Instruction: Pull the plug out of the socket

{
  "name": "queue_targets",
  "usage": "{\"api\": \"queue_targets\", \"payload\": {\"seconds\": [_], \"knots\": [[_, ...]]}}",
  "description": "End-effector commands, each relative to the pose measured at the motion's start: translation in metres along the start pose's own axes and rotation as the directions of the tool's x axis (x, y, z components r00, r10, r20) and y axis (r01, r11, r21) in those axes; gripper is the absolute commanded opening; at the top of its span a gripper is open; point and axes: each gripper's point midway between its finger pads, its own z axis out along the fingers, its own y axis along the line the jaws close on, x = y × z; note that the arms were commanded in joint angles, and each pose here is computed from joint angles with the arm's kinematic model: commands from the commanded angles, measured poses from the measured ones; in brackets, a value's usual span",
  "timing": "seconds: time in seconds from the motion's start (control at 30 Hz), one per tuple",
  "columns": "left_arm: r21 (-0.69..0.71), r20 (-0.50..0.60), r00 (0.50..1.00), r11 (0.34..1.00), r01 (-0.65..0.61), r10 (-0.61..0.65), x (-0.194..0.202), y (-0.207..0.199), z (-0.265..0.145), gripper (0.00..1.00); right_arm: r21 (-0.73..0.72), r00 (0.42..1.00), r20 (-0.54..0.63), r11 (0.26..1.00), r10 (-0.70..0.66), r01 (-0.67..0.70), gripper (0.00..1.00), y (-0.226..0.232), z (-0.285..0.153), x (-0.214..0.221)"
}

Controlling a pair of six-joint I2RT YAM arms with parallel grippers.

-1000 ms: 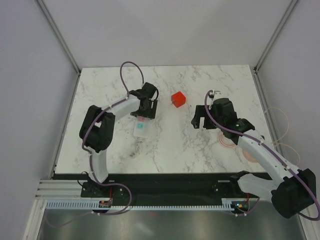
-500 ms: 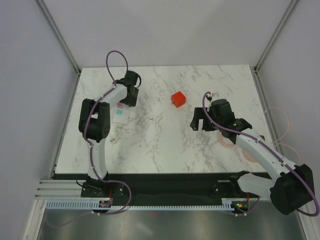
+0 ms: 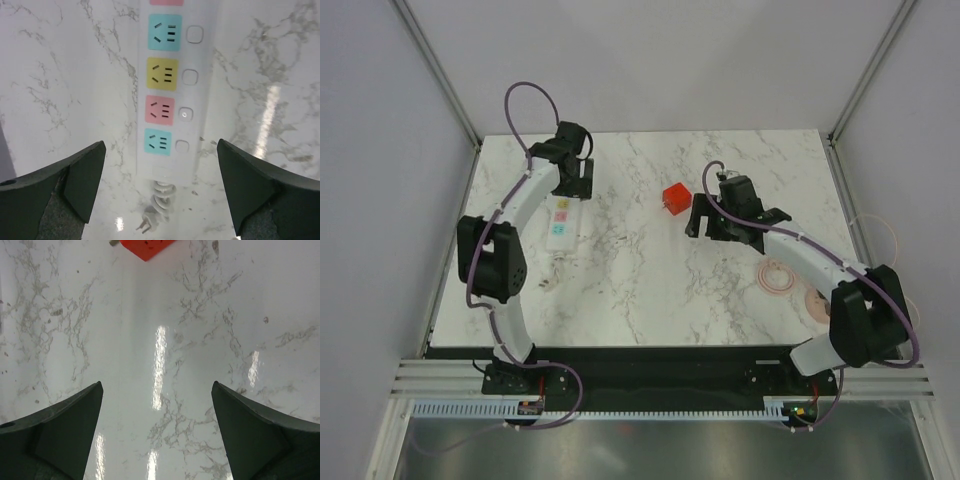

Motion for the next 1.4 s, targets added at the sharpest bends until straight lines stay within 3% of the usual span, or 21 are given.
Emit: {"api": "queue_targets", "payload": {"seconds": [0.0,0.13,0.2,0.3,0.43,0.73,0.9,1.13,1.37], "knots": [[0.201,0.098,0.981,0.969,0.145,-0.167,-0.022,-0.013,-0.074,1.0,-0.034,0.994,0.104,0.999,0.042,-0.039,0.98,0.022,0.011,-0.049],[0.434,0.152,0.97,0.894,0.108,-0.19,-0.015,-0.048,-0.118,0.98,0.006,0.99,0.087,0.994,0.109,-0.11,0.98,0.015,0.054,-0.069],[0.544,0.13,0.974,0.835,0.085,-0.184,-0.002,-0.073,-0.121,0.97,-0.052,0.978,0.119,0.985,0.169,-0.164,0.98,0.023,0.064,-0.094],[0.63,0.12,0.973,0.773,0.077,-0.195,0.007,-0.087,-0.131,0.95,-0.098,0.959,0.124,0.965,0.255,-0.244,0.98,0.021,0.091,-0.114],[0.685,0.143,0.967,0.726,0.055,-0.208,0.009,-0.096,-0.149,0.93,-0.125,0.94,0.125,0.945,0.319,-0.304,0.91,0.015,0.124,-0.125],[0.714,0.158,0.962,0.699,0.045,-0.224,0.01,-0.099,-0.159,0.92,-0.224,0.91,0.1,0.9,0.403,-0.374,0.59,0.031,0.154,-0.111],[0.73,0.15,0.962,0.682,0.047,-0.227,0.011,-0.103,-0.159,0.91,-0.262,0.895,0.072,0.874,0.441,-0.409,0.57,0.05,0.168,-0.1],[0.733,0.143,0.962,0.678,0.056,-0.234,0.011,-0.103,-0.156,0.9,-0.363,0.896,0.016,0.837,0.444,-0.409,0.57,0.12,0.188,-0.089],[0.729,0.148,0.962,0.683,0.05,-0.228,0.013,-0.103,-0.152,0.9,-0.376,0.91,0.017,0.846,0.415,-0.378,0.65,0.14,0.185,-0.101]]}}
